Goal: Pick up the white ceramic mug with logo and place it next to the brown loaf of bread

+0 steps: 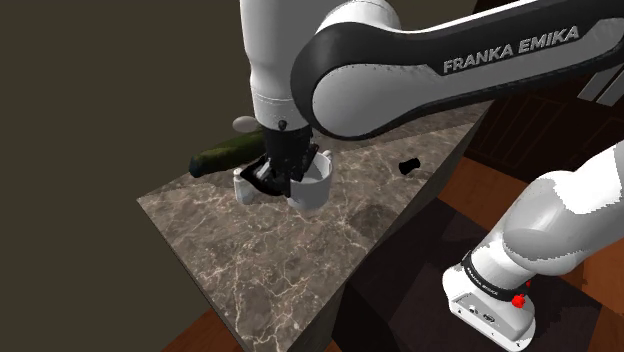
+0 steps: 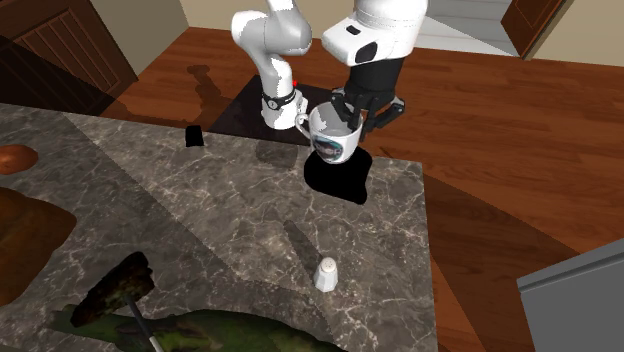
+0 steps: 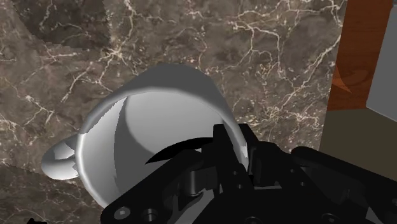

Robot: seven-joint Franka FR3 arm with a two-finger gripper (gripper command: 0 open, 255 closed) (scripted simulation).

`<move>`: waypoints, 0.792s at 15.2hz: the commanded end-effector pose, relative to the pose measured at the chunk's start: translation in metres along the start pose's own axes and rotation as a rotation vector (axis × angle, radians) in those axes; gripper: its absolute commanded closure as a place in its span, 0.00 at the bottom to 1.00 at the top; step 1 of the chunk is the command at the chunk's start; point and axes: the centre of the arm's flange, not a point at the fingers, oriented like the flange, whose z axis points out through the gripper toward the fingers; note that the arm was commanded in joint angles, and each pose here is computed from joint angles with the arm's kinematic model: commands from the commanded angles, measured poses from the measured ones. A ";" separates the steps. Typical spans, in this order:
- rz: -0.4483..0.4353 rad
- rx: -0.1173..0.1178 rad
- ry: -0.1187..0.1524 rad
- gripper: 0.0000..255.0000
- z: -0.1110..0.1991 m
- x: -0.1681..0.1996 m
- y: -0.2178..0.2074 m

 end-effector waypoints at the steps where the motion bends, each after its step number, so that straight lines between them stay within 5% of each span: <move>1: 0.000 0.000 0.000 1.00 -0.010 0.001 0.001; 12: 0.000 0.000 0.000 1.00 -0.068 0.004 0.003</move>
